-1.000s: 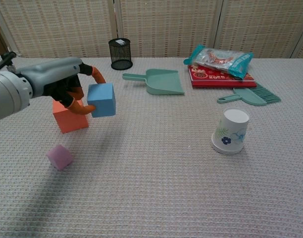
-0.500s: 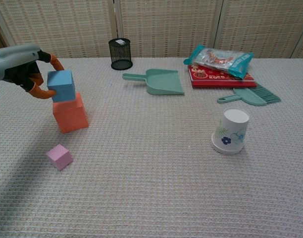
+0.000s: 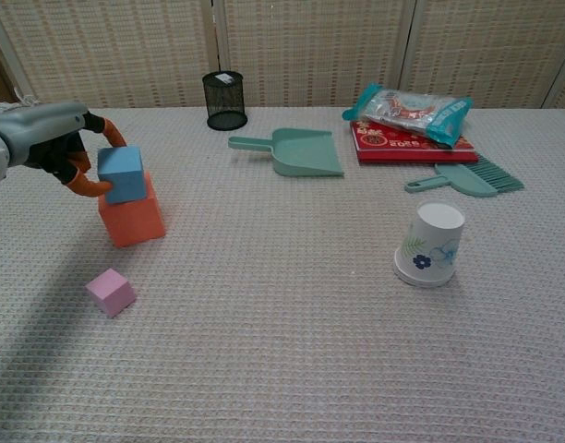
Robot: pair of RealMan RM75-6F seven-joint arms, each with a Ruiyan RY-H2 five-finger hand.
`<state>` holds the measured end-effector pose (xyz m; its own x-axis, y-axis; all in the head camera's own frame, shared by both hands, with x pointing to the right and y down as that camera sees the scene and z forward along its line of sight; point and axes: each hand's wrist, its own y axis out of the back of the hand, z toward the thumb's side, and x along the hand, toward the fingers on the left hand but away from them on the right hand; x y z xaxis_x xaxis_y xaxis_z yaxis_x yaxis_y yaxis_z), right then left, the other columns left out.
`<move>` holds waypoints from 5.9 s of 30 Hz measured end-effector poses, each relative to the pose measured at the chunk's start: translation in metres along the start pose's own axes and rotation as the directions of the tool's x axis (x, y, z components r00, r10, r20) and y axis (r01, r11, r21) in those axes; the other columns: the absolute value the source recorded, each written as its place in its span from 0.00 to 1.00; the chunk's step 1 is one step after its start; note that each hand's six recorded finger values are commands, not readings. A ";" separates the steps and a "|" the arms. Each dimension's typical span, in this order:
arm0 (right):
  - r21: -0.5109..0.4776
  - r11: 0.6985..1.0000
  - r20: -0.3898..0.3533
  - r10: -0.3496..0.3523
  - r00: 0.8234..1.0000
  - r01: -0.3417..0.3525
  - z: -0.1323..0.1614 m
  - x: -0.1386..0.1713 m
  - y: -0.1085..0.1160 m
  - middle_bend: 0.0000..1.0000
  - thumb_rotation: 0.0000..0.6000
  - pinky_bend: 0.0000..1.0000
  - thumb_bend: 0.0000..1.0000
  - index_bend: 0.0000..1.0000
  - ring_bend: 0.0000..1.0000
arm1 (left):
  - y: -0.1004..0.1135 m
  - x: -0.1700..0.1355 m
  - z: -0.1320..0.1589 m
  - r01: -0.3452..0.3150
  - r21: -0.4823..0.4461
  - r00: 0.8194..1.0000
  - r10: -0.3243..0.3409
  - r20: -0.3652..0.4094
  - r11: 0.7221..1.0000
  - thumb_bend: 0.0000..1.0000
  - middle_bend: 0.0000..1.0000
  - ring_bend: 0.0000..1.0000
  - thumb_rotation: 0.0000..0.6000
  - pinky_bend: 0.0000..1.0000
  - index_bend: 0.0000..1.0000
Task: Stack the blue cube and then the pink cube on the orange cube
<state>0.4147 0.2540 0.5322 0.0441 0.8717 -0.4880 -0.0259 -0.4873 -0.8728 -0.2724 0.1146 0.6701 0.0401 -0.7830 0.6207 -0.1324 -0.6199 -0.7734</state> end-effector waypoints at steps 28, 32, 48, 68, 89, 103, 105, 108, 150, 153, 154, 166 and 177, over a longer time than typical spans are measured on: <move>0.002 1.000 0.004 0.000 1.000 0.000 -0.001 0.000 0.000 0.00 1.00 0.00 0.11 0.00 0.00 | -0.004 0.004 -0.002 0.015 -0.005 1.000 -0.015 -0.007 1.000 0.38 1.00 1.00 1.00 1.00 0.09; 0.003 1.000 0.004 0.001 1.000 -0.001 0.000 0.000 0.000 0.00 1.00 0.00 0.11 0.00 0.00 | -0.004 0.003 -0.001 0.030 -0.007 1.000 -0.030 0.001 1.000 0.37 1.00 1.00 1.00 1.00 0.05; -0.001 1.000 0.002 -0.005 1.000 0.005 0.000 0.001 0.002 0.00 1.00 0.00 0.11 0.00 0.00 | -0.001 -0.034 0.009 0.030 0.005 0.991 -0.030 0.133 1.000 0.37 1.00 1.00 1.00 1.00 0.08; -0.002 1.000 -0.007 -0.004 1.000 0.004 0.002 0.004 0.001 0.00 1.00 0.00 0.11 0.00 0.00 | -0.074 -0.091 -0.051 0.147 0.119 0.962 -0.170 0.212 0.982 0.37 1.00 1.00 1.00 1.00 0.17; 0.009 1.000 -0.005 0.012 1.000 -0.012 0.003 0.002 -0.003 0.00 1.00 0.00 0.11 0.00 0.00 | -0.107 -0.084 -0.023 0.016 0.239 0.923 -0.106 0.369 0.971 0.37 1.00 1.00 1.00 1.00 0.29; 0.006 1.000 -0.002 0.010 1.000 -0.010 0.002 0.003 -0.002 0.00 1.00 0.00 0.11 0.00 0.00 | -0.103 -0.076 -0.019 -0.033 0.240 0.923 -0.062 0.380 0.970 0.36 1.00 1.00 1.00 1.00 0.56; 0.006 1.000 -0.002 0.009 1.000 -0.009 0.002 0.003 -0.002 0.00 1.00 0.00 0.11 0.00 0.00 | -0.100 -0.078 -0.018 -0.039 0.229 0.922 -0.053 0.384 0.973 0.37 1.00 1.00 1.00 1.00 0.57; 0.006 1.000 -0.004 0.012 1.000 -0.012 0.002 0.003 -0.002 0.00 1.00 0.00 0.11 0.00 0.00 | -0.091 -0.081 -0.017 -0.051 0.208 0.921 -0.035 0.387 0.977 0.36 1.00 1.00 1.00 1.00 0.57; 0.002 1.000 0.008 0.010 1.000 -0.010 -0.001 0.000 -0.001 0.00 1.00 0.00 0.11 0.00 0.00 | 0.054 -0.013 0.005 -0.089 0.056 0.994 0.086 0.065 0.994 0.36 1.00 1.00 1.00 1.00 0.57; 0.001 1.000 0.006 0.010 1.000 -0.010 0.000 0.000 0.000 0.00 1.00 0.00 0.11 0.00 0.00 | 0.050 -0.010 0.008 -0.077 0.051 0.995 0.074 0.061 0.996 0.36 1.00 1.00 1.00 1.00 0.56; 0.001 1.000 0.005 0.010 1.000 -0.010 0.000 0.000 0.000 0.00 1.00 0.00 0.11 0.00 0.00 | 0.048 -0.009 0.009 -0.071 0.050 0.996 0.068 0.060 0.996 0.36 1.00 1.00 1.00 1.00 0.55; -0.004 1.000 0.008 0.005 1.000 -0.005 -0.003 0.000 0.002 0.00 1.00 0.00 0.11 0.00 0.00 | 0.037 0.002 0.023 -0.050 0.049 0.997 0.047 0.063 0.998 0.36 1.00 1.00 1.00 1.00 0.52; -0.006 1.000 0.011 0.004 1.000 -0.004 -0.003 0.000 0.003 0.00 1.00 0.00 0.11 0.00 0.00 | 0.035 0.004 0.021 -0.045 0.059 0.998 0.042 0.048 0.997 0.36 1.00 1.00 1.00 1.00 0.49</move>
<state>0.4181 0.2524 0.5297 0.0334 0.8703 -0.4913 -0.0203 -0.4909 -0.8710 -0.2561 0.0885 0.6433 0.0816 -0.8100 0.5807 -0.0752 -0.5860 -0.8068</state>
